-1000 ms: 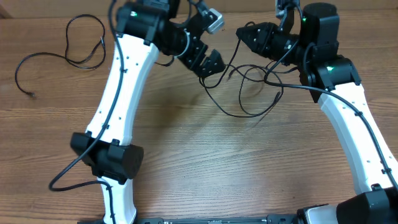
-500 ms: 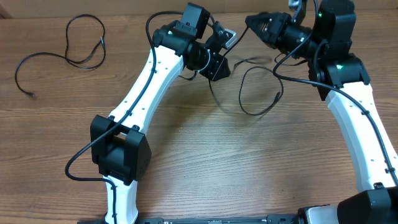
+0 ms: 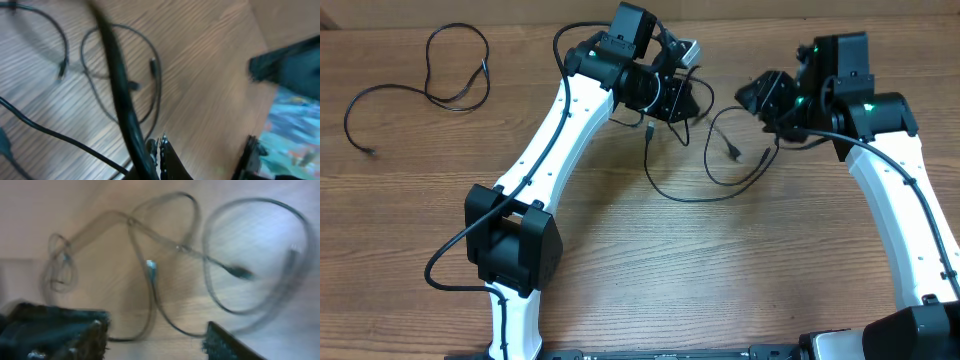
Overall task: Untangle cables
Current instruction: 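Pull one black cable away with the left gripper toward the lower left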
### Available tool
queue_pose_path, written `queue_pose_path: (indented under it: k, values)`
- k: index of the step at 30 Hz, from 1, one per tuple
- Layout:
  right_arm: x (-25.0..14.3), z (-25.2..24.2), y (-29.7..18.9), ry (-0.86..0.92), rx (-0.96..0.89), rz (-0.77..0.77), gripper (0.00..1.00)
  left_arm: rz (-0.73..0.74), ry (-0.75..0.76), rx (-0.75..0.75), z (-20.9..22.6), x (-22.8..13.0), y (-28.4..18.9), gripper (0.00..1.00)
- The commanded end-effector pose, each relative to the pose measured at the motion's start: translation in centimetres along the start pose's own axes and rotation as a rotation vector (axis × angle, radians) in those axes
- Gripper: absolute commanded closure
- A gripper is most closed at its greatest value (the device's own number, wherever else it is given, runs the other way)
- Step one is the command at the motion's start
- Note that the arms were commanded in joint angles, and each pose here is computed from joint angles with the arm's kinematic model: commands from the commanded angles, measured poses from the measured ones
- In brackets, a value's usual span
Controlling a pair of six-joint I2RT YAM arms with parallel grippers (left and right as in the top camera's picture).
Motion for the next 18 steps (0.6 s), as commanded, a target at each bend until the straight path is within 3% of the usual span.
queue_pose_path:
  k: [1,9,18]
  values:
    - [-0.2,-0.9,-0.9,0.001,-0.084,-0.016,0.31,-0.023,-0.056,-0.104,-0.8,0.8,-1.1,0.96]
    - [-1.6,-2.0,-0.1,-0.120,-0.167,0.058,0.17,-0.203,-0.050,-0.142,-2.6,4.7,-9.3,0.96]
    - [-3.1,-5.3,2.8,-0.109,-0.263,0.073,0.13,-0.437,-0.121,0.272,-3.7,2.7,-23.4,0.96]
Point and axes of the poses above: each gripper's point midway between its finger pads, its own y axis out along the fingers, its own z axis along the line the jaws close on, x = y × z, the point moved 6 cm from there along -y, back along the fingers, and after that the axes turned 4 degrees about -y, right-handed, at the moved point
